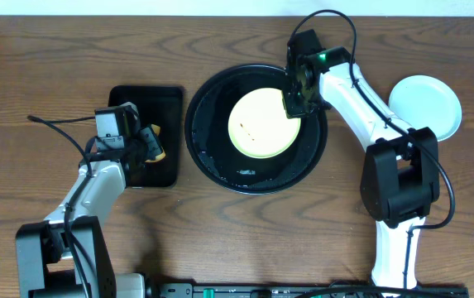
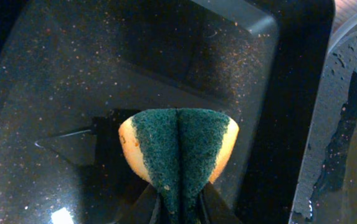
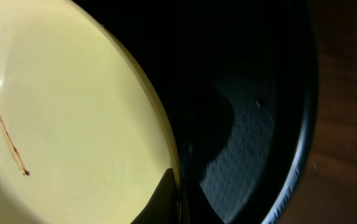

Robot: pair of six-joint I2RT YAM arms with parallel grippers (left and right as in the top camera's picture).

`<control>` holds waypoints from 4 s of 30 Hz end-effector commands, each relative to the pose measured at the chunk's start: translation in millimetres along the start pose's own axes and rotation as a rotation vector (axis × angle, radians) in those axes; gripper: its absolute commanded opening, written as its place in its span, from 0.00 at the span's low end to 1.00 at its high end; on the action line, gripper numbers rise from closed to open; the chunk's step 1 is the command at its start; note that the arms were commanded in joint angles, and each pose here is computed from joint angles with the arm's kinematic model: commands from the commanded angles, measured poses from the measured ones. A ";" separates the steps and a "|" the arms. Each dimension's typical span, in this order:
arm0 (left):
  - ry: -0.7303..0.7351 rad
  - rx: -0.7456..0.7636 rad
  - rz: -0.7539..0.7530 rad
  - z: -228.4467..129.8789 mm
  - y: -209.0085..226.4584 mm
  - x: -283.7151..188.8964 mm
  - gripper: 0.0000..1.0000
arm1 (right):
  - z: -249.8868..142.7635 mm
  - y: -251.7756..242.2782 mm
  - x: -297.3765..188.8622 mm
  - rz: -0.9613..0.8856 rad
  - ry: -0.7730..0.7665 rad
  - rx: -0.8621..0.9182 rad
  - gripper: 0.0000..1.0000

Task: Clean dirty plates on tray and stack at the side
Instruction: 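Move the right gripper back and grasp the yellow plate's rim, then lift the sponge from the black tray with the left gripper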

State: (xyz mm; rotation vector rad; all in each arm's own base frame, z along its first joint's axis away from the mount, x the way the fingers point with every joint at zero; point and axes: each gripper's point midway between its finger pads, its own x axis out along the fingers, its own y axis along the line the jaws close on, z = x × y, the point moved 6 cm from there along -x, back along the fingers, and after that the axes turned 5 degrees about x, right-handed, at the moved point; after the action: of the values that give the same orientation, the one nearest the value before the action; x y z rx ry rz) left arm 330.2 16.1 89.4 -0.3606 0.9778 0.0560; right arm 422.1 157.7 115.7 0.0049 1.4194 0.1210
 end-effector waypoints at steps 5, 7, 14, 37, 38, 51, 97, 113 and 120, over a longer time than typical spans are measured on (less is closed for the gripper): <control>-0.007 0.004 0.007 2.2 1.2 -1.1 0.56 | -18.8 -0.9 17.7 -0.026 0.051 0.039 0.01; -0.010 0.005 0.008 2.8 1.2 -1.1 0.61 | -22.3 -0.6 20.3 -0.030 0.062 0.035 0.01; -0.022 0.003 0.107 2.9 12.9 0.4 0.63 | -26.4 -1.2 20.5 -0.036 0.082 0.034 0.01; -0.118 0.053 0.139 22.1 16.4 11.9 0.08 | -28.5 6.6 20.7 -0.034 0.081 0.015 0.01; -0.148 0.056 0.132 28.4 13.6 5.1 0.07 | -28.4 6.5 20.8 -0.034 0.081 0.015 0.01; -0.535 0.205 0.074 86.6 -18.0 -90.0 0.08 | -28.2 6.8 20.9 -0.033 0.079 0.014 0.01; -0.636 0.188 0.159 99.9 -15.2 -102.8 0.07 | -28.9 5.7 22.3 -0.041 0.079 0.014 0.01; -0.728 0.303 0.070 112.8 -42.6 -119.9 0.08 | -28.8 5.7 22.4 -0.041 0.079 0.014 0.01; -0.684 0.341 -0.005 101.8 -57.0 -121.3 0.08 | -28.9 5.3 22.4 -0.042 0.080 0.014 0.01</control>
State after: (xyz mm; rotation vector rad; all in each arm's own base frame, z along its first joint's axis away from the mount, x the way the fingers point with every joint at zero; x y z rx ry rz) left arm 357.5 22.5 233.7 -0.0077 0.3446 0.0782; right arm 398.6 163.1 89.4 -0.0099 1.5008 0.0940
